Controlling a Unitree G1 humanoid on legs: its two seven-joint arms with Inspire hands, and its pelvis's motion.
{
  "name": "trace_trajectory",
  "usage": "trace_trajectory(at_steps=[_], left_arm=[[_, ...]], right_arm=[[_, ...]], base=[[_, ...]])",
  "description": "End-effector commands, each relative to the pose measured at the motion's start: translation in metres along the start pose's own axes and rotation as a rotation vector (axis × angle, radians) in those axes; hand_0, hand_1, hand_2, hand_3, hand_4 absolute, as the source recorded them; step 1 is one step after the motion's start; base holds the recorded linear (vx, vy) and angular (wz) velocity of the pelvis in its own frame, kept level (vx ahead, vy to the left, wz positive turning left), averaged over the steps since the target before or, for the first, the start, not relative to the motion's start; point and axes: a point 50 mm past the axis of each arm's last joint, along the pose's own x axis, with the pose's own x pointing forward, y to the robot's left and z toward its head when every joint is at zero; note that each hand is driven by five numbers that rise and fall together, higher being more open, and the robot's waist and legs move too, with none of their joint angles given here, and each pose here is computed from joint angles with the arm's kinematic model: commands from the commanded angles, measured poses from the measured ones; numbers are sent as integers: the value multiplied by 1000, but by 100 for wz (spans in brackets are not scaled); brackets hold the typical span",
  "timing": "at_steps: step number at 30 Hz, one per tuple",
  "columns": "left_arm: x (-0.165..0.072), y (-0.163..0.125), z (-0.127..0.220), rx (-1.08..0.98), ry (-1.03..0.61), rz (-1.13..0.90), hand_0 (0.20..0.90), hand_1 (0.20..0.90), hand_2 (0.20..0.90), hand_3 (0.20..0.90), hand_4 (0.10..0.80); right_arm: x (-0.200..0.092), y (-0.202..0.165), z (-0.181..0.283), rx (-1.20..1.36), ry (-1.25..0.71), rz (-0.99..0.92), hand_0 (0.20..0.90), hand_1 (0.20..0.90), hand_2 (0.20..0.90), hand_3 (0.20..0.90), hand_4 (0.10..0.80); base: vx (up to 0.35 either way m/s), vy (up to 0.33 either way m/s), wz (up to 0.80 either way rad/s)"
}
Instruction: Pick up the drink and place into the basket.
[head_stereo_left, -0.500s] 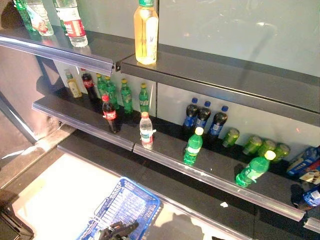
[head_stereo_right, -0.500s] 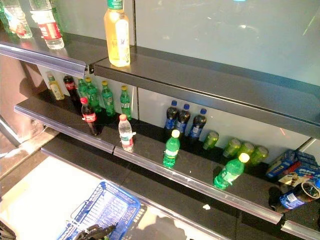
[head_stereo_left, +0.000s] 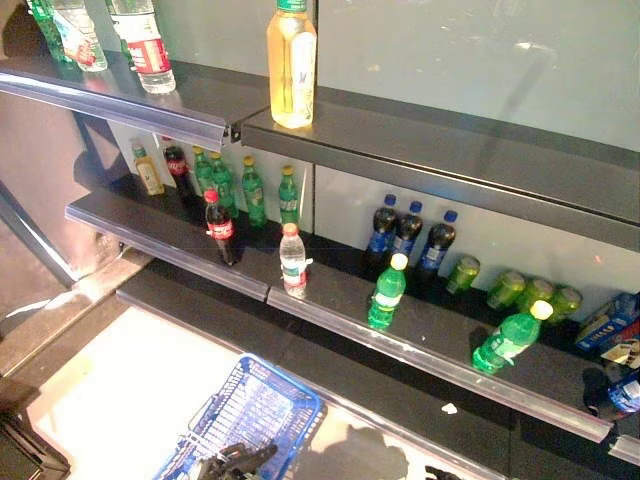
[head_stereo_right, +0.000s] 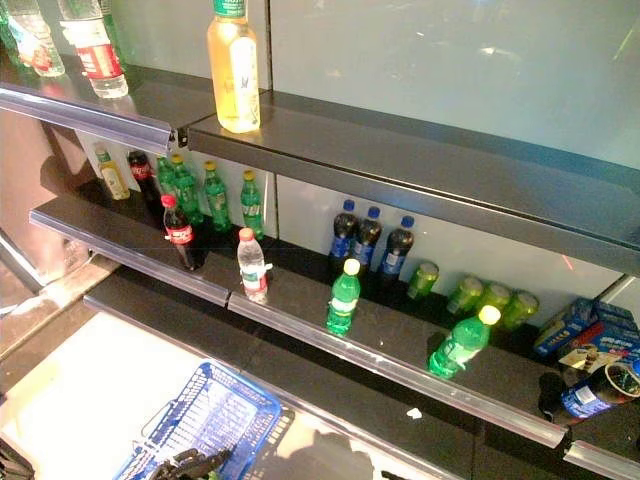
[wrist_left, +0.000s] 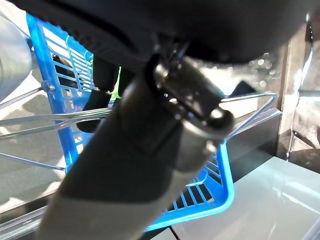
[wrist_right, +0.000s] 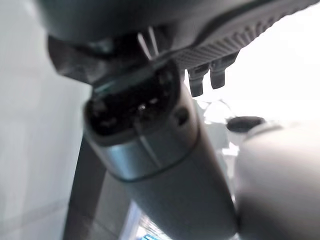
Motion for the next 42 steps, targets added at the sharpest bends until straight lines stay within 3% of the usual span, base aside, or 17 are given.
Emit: trace_trajectory(at_steps=[1, 7, 12, 21, 22, 31, 42], left_arm=[[6, -4, 34, 78, -152, -46, 300, 300, 300, 200, 100], [8, -4, 45, 110, -175, -55, 300, 300, 300, 200, 100], [7, -1, 50, 117, -194, -47, 300, 300, 300, 200, 100], [3, 3, 43, 69, -199, -14, 300, 300, 300, 200, 100], [2, 3, 40, 53, -195, -7, 300, 300, 300, 200, 100], [-3, 1, 24, 15, -175, 1, 300, 300, 300, 200, 100], [-6, 0, 15, 10, -164, 1, 300, 300, 300, 200, 100]], right_arm=[[3, -10, 30, -249, -153, -51, 900, 900, 900, 900, 800], [0, -10, 81, -359, -408, -54, 900, 900, 900, 900, 800], [-19, -11, 135, -401, -648, -73, 900, 900, 900, 900, 800], [-108, -25, 222, -297, -1192, -117, 900, 900, 900, 900, 800], [-129, -30, 233, -255, -1306, -132, 900, 900, 900, 900, 800], [-193, -54, 256, -129, -1643, -290, 900, 900, 900, 900, 800], [-225, -61, 256, -29, -1812, -367, 900, 900, 900, 900, 800]], base=[[-60, -40, 12], [-45, -46, 8], [-38, -45, 5], [-2, 4, 0], [-12, 38, -3], [6, 35, -5], [3, 1, -4]])
